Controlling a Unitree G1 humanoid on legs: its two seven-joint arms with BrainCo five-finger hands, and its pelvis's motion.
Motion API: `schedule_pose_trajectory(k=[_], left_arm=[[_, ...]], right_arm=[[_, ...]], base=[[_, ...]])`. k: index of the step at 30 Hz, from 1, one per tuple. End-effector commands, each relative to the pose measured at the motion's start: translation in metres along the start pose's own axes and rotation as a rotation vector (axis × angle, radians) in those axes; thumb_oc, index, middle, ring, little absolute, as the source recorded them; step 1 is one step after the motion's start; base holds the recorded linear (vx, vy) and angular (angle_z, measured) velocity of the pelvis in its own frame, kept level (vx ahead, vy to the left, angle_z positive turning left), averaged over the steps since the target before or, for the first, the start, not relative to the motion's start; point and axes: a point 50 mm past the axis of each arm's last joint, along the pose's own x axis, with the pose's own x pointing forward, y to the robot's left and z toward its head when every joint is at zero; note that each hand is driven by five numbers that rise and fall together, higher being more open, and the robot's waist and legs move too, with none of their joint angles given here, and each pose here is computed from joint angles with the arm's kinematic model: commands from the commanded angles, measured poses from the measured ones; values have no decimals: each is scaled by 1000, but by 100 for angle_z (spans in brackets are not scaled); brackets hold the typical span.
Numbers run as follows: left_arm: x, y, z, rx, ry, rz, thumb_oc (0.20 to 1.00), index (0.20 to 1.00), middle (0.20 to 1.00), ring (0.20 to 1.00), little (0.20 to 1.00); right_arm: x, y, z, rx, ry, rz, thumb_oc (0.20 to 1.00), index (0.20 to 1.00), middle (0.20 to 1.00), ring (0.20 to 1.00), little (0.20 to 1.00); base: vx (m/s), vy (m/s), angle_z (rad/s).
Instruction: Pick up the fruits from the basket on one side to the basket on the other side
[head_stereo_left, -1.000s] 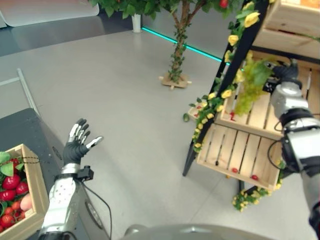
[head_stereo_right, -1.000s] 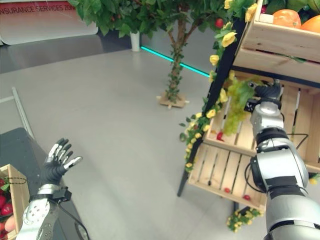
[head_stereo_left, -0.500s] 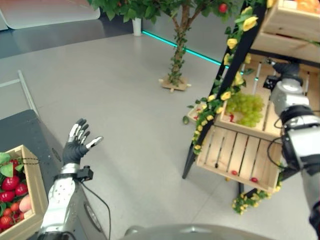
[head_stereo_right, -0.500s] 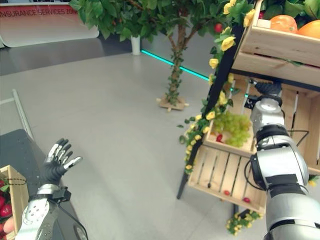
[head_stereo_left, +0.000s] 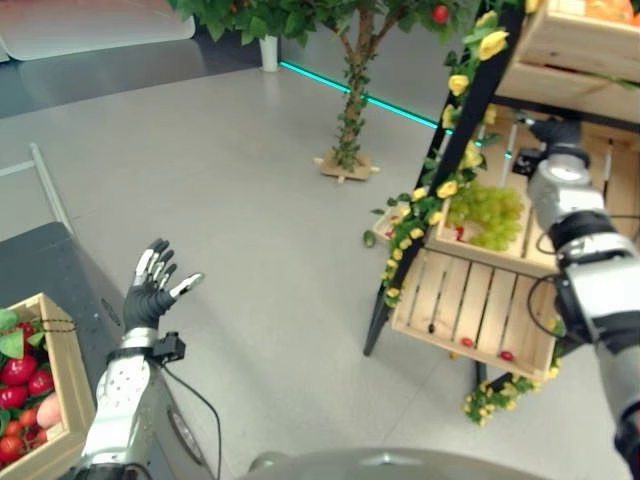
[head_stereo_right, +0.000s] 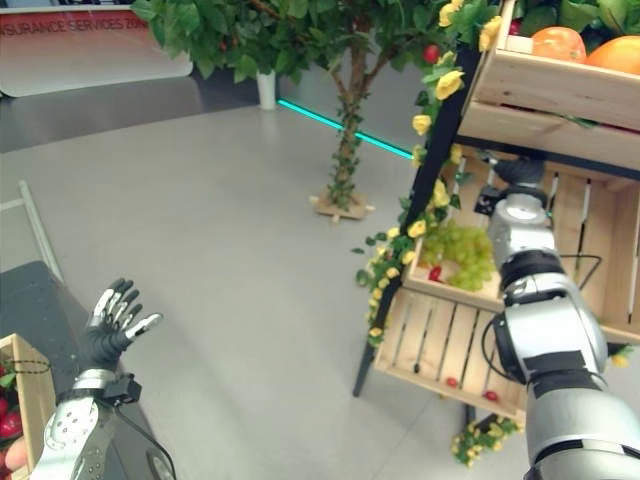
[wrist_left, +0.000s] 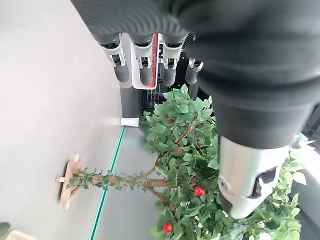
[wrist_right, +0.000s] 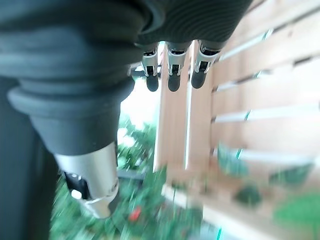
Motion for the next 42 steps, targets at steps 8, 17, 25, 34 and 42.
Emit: schedule_pose_trajectory(k=[8,17,25,34,42], left_arm=[[2,0,21,30,-141,-37,1000,1000,1000,1000,1000],[-3,-2,19,35,-134,-86,1000,1000,1000,1000,1000],[-3,0,21,45,-149,-68,1000,1000,1000,1000,1000],[-7,9,24,63,-170,-13,1000,1000,1000,1000,1000],[-18,24,26,89,-180,51,1000,1000,1000,1000,1000]], right_arm=[[-60,30,32,85,-368,541,1000,1000,1000,1000,1000],[-101,50,35,114,-395,896,1000,1000,1000,1000,1000],[-107,48,32,120,-397,911,1000,1000,1000,1000,1000],[-139,37,33,222,-446,986,1000,1000,1000,1000,1000],[-169,9,21,235,-418,1003,1000,1000,1000,1000,1000]], base=[[7,-14,2],[15,-28,-2],[-9,0,1],[-19,12,2],[-8,3,10]])
